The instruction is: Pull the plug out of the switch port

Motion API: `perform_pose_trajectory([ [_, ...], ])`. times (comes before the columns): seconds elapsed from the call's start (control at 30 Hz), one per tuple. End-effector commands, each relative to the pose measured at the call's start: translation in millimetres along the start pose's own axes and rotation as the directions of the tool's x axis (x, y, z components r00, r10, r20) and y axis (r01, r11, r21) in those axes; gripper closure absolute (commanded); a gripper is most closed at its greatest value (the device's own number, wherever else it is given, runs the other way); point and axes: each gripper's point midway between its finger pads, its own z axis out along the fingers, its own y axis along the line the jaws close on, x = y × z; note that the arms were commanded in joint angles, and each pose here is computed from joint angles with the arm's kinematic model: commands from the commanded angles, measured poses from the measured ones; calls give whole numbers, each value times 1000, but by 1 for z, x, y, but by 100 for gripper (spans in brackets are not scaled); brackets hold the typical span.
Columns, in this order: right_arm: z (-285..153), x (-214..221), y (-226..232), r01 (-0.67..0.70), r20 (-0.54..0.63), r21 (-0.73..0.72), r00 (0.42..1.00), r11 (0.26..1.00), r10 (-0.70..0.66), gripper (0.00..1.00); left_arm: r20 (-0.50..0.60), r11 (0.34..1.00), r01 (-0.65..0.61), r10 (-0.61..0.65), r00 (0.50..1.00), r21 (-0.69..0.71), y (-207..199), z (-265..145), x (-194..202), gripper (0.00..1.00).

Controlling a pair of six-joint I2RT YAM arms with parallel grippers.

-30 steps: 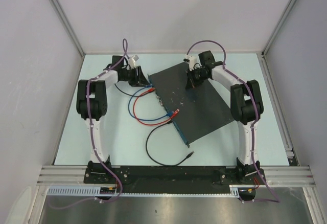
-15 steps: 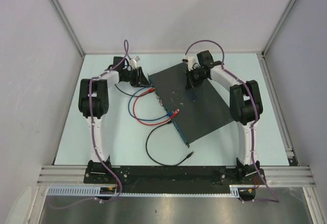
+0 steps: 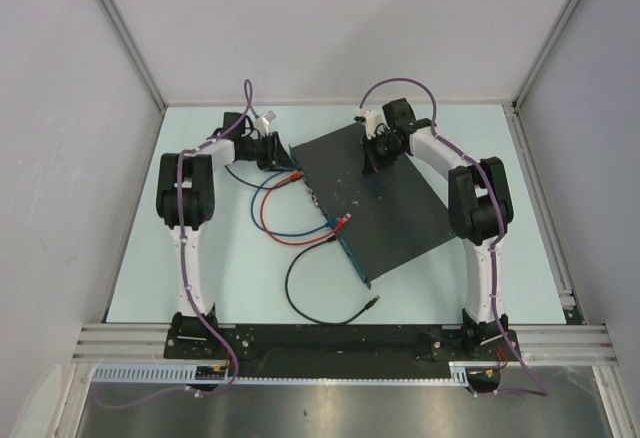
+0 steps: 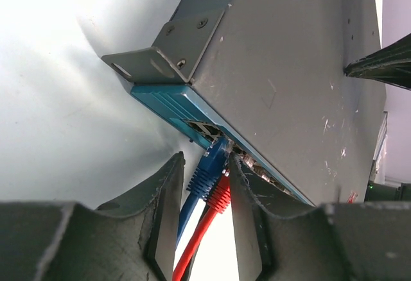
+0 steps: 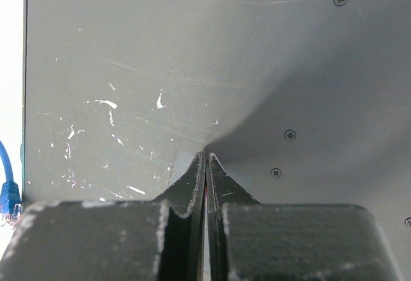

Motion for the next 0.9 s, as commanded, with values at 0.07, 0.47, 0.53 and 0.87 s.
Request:
perform_pose_trajectory([
  [0.07,42,56,-5,6,-162,36,987,999,0,100,37,998,-41,39,999,44,-10,-2,-20,55],
  [0.47,43,57,-3,18,-171,42,985,999,-10,100,37,997,-36,34,999,61,-9,1,-20,65],
  [0.53,44,57,-3,19,-172,43,985,999,-12,100,36,997,-34,32,999,69,-10,1,-20,71],
  [0.87,45,58,-4,19,-179,45,984,999,-10,100,45,998,-38,35,998,54,-7,2,-24,98],
])
